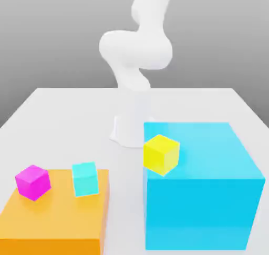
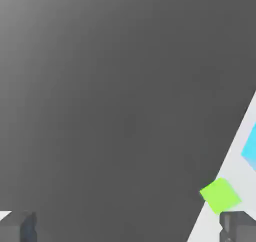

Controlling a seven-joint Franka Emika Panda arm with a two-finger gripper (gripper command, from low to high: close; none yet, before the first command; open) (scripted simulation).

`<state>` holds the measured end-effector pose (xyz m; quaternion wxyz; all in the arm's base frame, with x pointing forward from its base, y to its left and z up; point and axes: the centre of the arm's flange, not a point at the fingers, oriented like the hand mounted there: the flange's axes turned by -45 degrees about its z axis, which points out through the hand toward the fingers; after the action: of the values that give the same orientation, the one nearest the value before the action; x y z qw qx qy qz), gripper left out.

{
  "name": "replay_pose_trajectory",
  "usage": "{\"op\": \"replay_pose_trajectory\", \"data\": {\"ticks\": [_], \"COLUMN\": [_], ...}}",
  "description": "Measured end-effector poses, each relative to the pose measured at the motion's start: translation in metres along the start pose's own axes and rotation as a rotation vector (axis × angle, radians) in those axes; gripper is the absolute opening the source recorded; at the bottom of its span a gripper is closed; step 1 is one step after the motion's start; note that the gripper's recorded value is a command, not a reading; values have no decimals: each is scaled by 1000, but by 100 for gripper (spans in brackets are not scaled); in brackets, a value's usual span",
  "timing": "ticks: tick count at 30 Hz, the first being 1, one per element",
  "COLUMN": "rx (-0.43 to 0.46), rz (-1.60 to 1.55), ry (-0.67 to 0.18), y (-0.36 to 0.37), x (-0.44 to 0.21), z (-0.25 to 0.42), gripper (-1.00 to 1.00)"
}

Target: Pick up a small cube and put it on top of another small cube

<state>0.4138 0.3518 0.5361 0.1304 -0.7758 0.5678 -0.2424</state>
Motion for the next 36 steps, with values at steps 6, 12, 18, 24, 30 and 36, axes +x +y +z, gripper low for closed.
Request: {"op": "replay_pose_trajectory", "data": {"ticks": [6,12,18,24,30,36], "rx": [-185,-408,-566,-566,-500,-384], "rz": [268,575,787,791,820,1050], "ry": [-28,-32,-22,-19,-28,42], "y": [10,45,105,110,57,50], "x": [-27,-32,-39,-41,9,156], "z": [125,259,384,394,303,212], "gripper": [0,0,-100,-100,-100,-100]}}
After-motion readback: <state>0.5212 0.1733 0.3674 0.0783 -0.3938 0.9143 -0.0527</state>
